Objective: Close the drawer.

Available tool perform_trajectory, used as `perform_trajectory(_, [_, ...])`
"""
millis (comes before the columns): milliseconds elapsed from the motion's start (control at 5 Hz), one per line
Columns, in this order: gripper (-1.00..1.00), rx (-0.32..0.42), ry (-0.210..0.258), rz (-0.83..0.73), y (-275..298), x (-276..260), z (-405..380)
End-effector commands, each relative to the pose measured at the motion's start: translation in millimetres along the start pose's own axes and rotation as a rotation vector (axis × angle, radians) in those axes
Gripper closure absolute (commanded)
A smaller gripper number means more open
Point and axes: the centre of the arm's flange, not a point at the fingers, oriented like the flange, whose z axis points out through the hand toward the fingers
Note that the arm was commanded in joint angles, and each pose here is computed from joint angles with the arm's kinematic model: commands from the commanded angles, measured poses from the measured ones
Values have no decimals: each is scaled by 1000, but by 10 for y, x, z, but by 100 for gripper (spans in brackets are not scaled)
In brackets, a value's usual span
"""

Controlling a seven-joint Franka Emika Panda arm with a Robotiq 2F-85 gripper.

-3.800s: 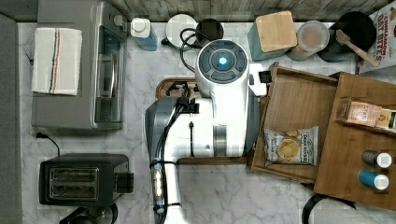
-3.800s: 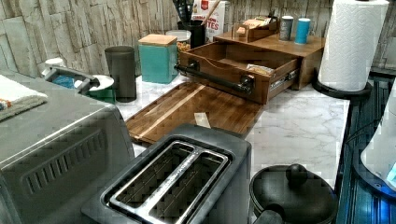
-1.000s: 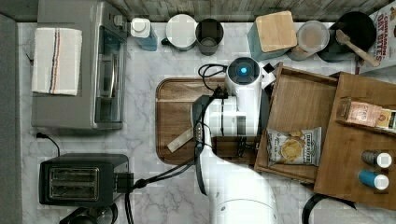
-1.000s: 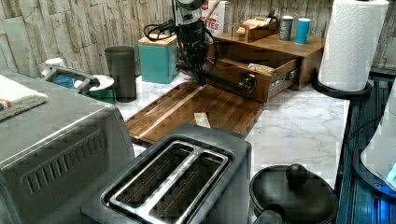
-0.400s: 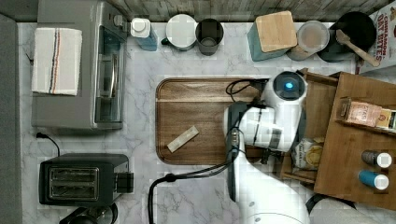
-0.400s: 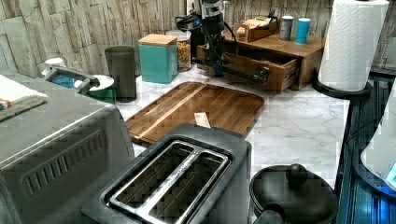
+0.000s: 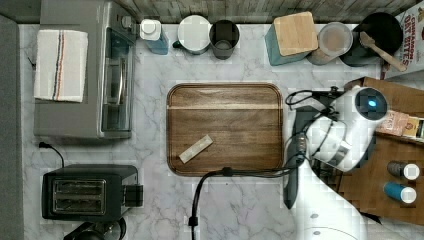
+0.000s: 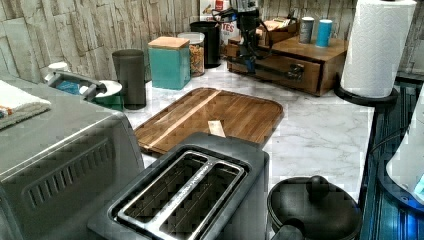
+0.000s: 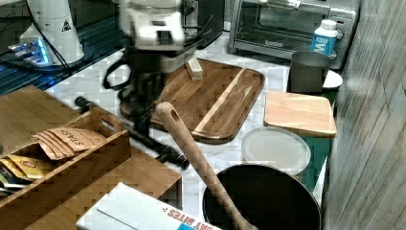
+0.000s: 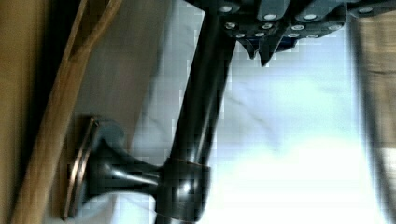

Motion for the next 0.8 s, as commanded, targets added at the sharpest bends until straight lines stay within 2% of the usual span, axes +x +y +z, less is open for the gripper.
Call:
perform_trajectory(200, [100,-132,121,239,971,-677,-493])
perform_trajectory(800, [100,-132,121,239,970,-677,-493])
